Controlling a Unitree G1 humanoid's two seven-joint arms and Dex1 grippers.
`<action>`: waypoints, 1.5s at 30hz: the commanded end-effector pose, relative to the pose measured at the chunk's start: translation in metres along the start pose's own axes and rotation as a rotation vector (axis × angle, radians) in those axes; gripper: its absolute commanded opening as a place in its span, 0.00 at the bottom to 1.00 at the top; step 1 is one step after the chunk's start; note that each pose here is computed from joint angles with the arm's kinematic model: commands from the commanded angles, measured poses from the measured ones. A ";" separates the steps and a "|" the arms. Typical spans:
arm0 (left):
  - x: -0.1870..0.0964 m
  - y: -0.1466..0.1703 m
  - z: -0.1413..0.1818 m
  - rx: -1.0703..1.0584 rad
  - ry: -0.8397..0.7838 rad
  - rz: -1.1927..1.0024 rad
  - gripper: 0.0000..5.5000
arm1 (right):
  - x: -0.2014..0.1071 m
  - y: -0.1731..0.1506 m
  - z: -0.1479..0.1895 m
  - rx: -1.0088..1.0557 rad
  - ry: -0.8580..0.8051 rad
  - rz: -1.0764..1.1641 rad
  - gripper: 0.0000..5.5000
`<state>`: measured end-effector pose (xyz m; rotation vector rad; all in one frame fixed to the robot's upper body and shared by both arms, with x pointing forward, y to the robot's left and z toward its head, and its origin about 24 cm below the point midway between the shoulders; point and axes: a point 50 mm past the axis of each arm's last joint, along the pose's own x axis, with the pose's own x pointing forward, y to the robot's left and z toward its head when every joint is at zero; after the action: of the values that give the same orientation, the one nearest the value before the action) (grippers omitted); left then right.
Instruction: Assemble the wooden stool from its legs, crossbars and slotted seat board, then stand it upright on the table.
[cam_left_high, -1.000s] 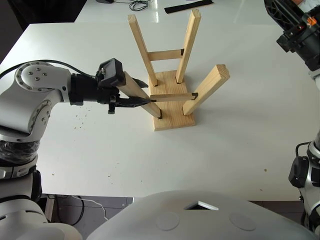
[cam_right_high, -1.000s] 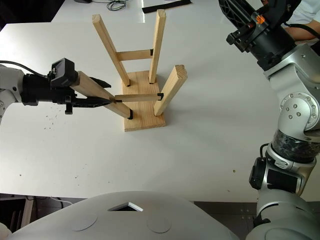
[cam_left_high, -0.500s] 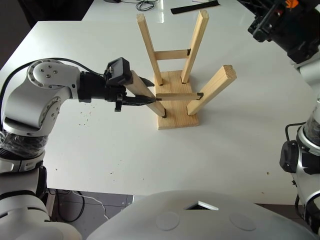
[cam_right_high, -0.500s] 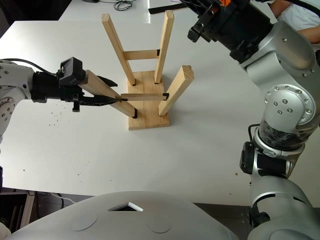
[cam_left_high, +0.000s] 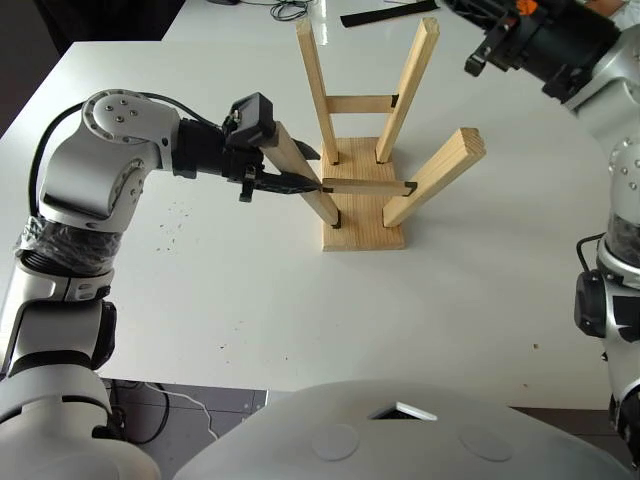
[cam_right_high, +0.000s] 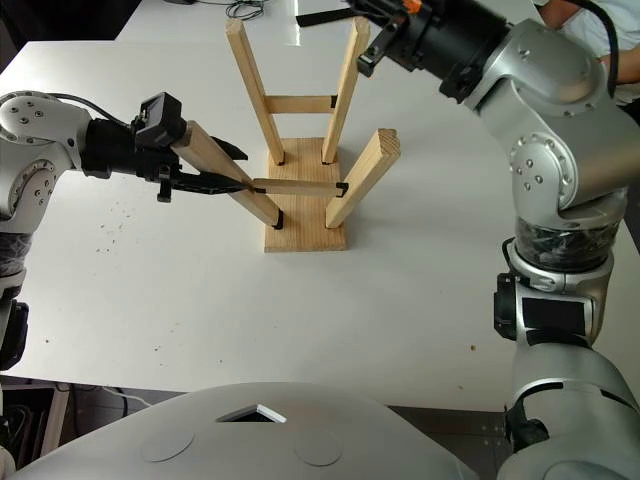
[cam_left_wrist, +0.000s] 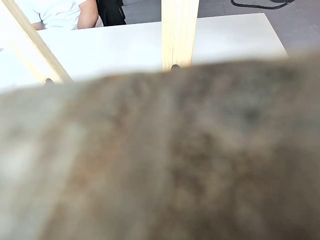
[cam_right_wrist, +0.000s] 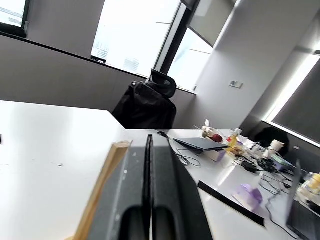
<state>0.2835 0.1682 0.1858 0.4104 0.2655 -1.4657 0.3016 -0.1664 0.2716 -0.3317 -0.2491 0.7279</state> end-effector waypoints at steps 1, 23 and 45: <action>0.020 -0.009 -0.045 -0.164 0.105 -0.064 0.37 | 0.000 0.001 -0.020 -0.132 0.097 0.037 0.00; 0.032 -0.040 -0.010 -0.360 0.108 0.208 0.37 | -0.095 0.142 -0.058 0.331 0.384 0.448 0.00; 0.062 -0.030 -0.005 -0.314 0.122 0.150 0.37 | -0.058 0.163 -0.126 0.343 0.505 -0.067 0.00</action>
<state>0.2638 0.1138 0.1895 0.3339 0.3415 -1.1947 0.2018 -0.1240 0.0899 -0.1871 0.3533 0.5936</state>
